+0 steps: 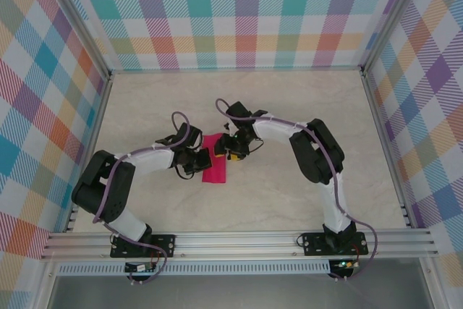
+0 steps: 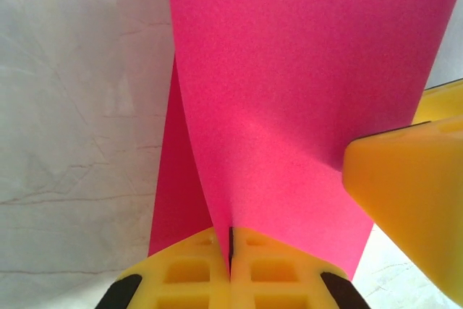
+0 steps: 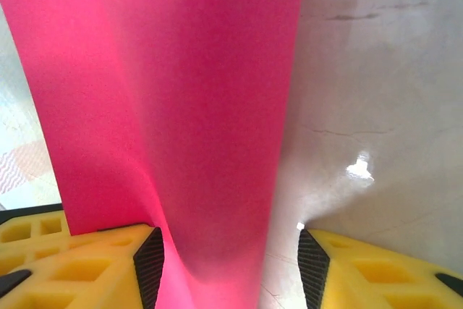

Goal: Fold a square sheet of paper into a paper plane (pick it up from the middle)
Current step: First fold in half a square sheet of paper at the center of the table, then hold the square sheet of paper at the center of the table.

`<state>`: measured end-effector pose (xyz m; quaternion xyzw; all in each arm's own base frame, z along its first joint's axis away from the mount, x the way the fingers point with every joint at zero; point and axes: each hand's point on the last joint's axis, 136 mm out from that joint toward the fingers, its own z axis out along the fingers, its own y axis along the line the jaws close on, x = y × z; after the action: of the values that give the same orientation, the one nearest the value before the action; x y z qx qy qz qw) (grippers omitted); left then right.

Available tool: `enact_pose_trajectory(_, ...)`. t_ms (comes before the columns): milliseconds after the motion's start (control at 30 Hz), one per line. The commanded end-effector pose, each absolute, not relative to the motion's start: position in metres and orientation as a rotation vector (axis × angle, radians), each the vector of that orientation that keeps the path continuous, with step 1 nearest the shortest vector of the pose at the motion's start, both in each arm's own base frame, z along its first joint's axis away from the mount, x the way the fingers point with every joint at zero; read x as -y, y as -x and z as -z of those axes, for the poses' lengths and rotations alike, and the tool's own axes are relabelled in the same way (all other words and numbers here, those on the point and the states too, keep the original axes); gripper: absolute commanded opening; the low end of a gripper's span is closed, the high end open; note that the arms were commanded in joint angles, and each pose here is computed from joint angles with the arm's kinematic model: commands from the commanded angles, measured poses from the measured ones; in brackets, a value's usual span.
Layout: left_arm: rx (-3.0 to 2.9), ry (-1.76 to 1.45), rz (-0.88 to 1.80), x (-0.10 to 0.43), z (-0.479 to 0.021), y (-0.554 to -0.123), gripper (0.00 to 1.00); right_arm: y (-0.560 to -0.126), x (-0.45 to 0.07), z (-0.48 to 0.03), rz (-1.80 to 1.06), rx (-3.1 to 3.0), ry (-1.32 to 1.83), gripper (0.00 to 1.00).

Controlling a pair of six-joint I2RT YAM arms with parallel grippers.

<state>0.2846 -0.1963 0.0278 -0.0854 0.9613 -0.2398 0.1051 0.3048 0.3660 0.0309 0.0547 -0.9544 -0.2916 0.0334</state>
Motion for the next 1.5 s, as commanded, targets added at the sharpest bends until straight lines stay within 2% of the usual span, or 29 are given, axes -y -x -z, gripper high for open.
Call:
enact_pose_trajectory(0, -2.816, 0.25, 0.68, 0.191, -0.036, -0.293, 0.11, -0.301, -0.361, -0.017, 0.777, 2.945, -0.161, 0.52)
enact_pose_trajectory(167, -2.81, 0.25, 0.659, 0.183, -0.057, -0.289, 0.4, -0.294, -0.346, -0.002, 0.573, 2.969, -0.116, 0.46)
enact_pose_trajectory(267, -2.799, 0.335, 0.54, 0.16, -0.065, -0.29, 0.5, -0.289, -0.336, 0.012, 0.467, 2.963, -0.07, 0.43)
enact_pose_trajectory(400, -2.766, 0.431, 0.425, 0.133, -0.07, -0.29, 0.47, -0.282, -0.328, 0.025, 0.365, 2.956, -0.049, 0.42)
enact_pose_trajectory(600, -2.71, 0.475, 0.482, 0.128, -0.074, -0.296, 0.43, -0.275, -0.316, 0.036, 0.257, 2.931, 0.029, 0.42)
enact_pose_trajectory(867, -2.681, 0.489, 0.501, 0.127, -0.069, -0.304, 0.44, -0.269, -0.308, 0.047, 0.177, 2.895, 0.119, 0.42)
enact_pose_trajectory(1467, -2.708, 0.475, 0.571, 0.138, -0.054, -0.307, 0.43, -0.262, -0.298, 0.053, 0.154, 2.892, 0.044, 0.4)
